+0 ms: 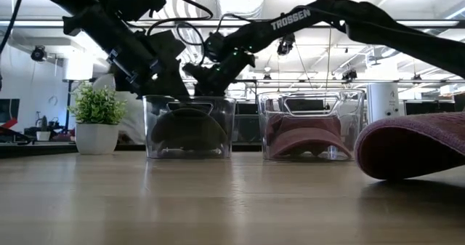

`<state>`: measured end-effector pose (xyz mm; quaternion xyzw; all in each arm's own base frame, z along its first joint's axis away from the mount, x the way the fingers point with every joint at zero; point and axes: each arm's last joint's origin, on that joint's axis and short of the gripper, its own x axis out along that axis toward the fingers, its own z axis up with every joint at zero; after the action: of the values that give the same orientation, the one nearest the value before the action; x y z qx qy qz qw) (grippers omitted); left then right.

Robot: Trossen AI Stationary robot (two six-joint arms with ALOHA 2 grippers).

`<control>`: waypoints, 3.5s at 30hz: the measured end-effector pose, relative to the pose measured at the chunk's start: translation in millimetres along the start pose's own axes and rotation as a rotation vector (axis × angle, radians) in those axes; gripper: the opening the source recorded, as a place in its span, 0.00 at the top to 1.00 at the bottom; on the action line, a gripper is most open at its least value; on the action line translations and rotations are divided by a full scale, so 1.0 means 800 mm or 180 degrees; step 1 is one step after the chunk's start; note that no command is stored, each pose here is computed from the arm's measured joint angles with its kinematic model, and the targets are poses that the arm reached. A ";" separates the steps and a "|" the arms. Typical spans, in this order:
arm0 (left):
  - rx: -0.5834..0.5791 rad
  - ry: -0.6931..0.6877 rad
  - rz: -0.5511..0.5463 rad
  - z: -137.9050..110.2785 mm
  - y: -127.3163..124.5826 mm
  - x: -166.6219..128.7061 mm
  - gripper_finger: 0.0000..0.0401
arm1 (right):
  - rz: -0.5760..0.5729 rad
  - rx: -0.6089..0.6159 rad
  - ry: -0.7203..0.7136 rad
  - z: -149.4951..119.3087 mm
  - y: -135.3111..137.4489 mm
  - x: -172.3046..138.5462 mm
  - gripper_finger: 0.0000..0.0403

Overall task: Pick & Place hat
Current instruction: Put the black cap into the left transparent bin, then put the red cap into the right transparent bin

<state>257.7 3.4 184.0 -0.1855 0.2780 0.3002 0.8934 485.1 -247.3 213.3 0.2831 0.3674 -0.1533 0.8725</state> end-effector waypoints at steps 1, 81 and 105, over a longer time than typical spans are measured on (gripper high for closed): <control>0.0003 0.0007 -0.0005 0.000 0.000 0.000 0.42 | -0.0086 0.0020 -0.0005 0.001 -0.005 -0.002 0.88; 0.0576 -0.0538 -0.1144 0.081 -0.044 -0.102 0.42 | -0.0786 -0.0604 0.1090 -0.186 0.176 -0.273 0.88; 0.0919 0.0737 -0.2694 0.040 -0.121 -0.054 0.42 | -0.1162 0.1615 0.1967 -0.466 0.251 -0.296 0.56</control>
<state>302.6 -72.2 250.9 -0.1887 0.3148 -0.1554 0.9171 212.2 152.2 250.1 0.4515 0.6058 -0.2986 0.5831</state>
